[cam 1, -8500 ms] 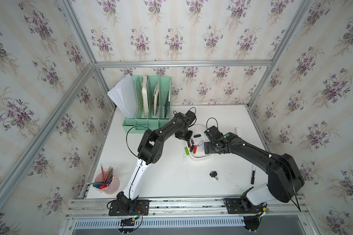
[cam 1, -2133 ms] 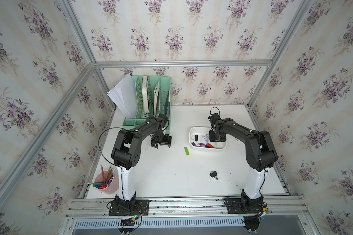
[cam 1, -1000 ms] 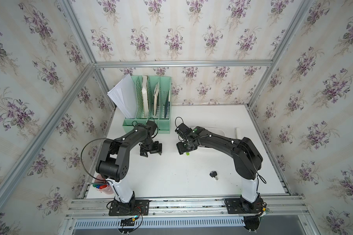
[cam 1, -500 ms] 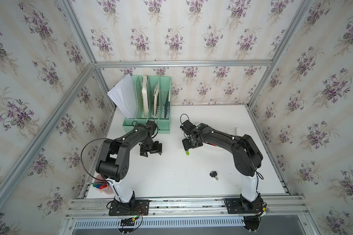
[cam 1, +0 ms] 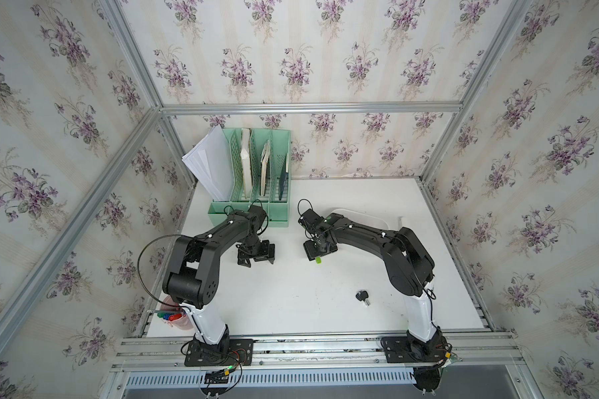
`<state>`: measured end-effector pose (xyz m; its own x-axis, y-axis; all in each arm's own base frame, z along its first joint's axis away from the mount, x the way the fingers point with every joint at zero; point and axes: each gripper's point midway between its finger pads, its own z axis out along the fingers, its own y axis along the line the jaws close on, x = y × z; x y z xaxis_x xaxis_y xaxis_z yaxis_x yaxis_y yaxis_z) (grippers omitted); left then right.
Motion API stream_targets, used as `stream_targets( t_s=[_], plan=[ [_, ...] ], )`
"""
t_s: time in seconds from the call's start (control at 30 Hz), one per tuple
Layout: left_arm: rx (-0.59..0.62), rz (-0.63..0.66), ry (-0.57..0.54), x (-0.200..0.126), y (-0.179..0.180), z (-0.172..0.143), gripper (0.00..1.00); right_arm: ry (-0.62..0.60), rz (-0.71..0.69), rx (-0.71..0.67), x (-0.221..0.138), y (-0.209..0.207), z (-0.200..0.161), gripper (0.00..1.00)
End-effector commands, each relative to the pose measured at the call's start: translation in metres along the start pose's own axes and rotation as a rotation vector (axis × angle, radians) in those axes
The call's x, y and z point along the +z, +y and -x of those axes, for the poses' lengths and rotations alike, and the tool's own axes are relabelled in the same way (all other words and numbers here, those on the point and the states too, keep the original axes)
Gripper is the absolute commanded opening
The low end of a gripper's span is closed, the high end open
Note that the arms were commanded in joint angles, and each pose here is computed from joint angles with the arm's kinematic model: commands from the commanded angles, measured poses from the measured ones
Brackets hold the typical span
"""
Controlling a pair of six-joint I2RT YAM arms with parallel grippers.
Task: Put the usb flash drive into the storage box
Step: Pick up the USB flash from the center of the board, then place the USB flash in the storage box.
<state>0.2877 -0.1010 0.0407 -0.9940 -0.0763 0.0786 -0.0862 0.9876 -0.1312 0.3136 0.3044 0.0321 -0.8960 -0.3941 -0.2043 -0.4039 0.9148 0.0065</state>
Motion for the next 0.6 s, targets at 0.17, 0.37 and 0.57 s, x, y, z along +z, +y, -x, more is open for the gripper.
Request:
stream_targets(
  t_s=[0.17, 0.37, 0.57],
  plan=[
    [0.014, 0.008, -0.003, 0.000, 0.002, 0.000, 0.90, 0.025, 0.027, -0.023, 0.012, 0.008, -0.002, 0.61],
    [0.013, 0.010, -0.001, 0.001, 0.003, 0.000, 0.90, 0.037, 0.037, -0.028, 0.016, 0.013, -0.004, 0.49],
    [0.016, 0.009, -0.003, 0.000, 0.002, 0.000, 0.90, 0.058, 0.027, -0.029, 0.022, 0.012, -0.009, 0.36]
  ],
)
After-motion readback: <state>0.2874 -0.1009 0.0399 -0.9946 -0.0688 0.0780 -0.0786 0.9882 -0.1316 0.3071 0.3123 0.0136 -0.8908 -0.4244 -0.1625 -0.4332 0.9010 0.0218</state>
